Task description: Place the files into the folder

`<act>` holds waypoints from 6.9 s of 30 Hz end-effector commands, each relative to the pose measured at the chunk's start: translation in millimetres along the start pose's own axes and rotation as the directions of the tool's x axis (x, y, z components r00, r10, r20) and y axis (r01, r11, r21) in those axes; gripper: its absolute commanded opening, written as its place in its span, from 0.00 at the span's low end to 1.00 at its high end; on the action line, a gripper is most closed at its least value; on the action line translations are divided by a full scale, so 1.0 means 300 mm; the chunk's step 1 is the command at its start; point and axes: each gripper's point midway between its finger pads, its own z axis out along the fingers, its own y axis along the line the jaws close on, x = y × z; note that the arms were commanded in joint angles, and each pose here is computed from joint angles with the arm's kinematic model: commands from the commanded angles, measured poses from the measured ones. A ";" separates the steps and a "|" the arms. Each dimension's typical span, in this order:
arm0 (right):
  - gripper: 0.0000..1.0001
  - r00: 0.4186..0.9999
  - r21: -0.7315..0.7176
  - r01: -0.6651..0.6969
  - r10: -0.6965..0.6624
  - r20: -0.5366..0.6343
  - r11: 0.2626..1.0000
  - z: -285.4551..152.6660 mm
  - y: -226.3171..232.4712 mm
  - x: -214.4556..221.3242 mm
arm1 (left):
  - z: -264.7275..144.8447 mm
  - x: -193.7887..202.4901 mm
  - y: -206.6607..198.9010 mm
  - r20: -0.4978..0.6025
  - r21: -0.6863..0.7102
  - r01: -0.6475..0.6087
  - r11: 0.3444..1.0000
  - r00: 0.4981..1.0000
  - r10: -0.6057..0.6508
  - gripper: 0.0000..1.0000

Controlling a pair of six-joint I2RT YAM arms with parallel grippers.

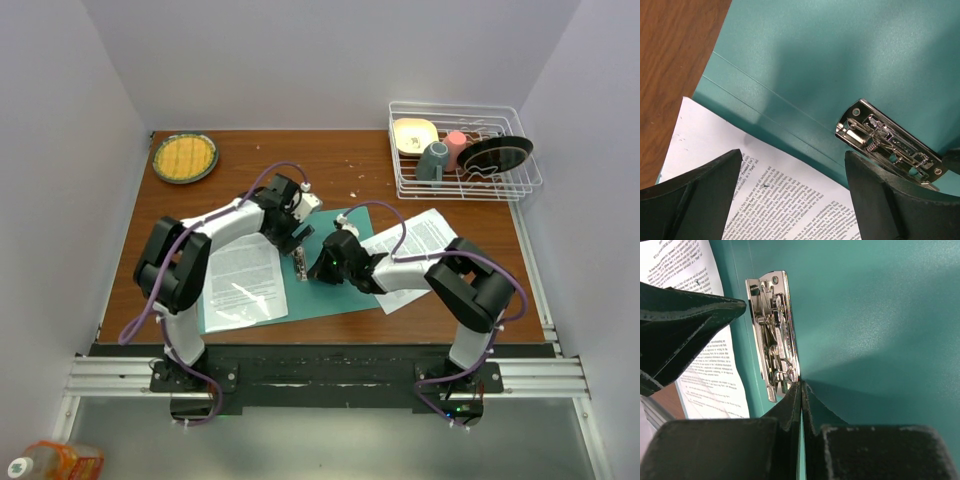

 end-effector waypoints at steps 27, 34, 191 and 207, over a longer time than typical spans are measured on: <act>0.00 0.986 0.301 0.111 -0.067 -0.152 0.947 -0.020 -0.357 0.176 | 0.030 -0.098 -0.040 0.023 0.014 -0.046 0.999 0.999 0.046 0.89; 0.23 0.988 0.277 0.141 -0.118 -0.097 0.950 -0.017 -0.294 0.101 | -0.051 -0.040 -0.014 0.033 -0.028 -0.043 0.999 0.999 0.044 0.89; 0.00 0.990 0.159 0.136 -0.128 -0.063 0.978 0.096 -0.344 0.185 | 0.085 0.044 -0.375 -0.001 0.443 0.030 0.896 0.999 -0.033 0.12; 0.00 0.990 0.205 0.129 -0.115 -0.076 0.970 0.075 -0.389 0.202 | 0.035 -0.100 -0.309 0.084 0.394 0.008 0.919 0.996 -0.045 0.11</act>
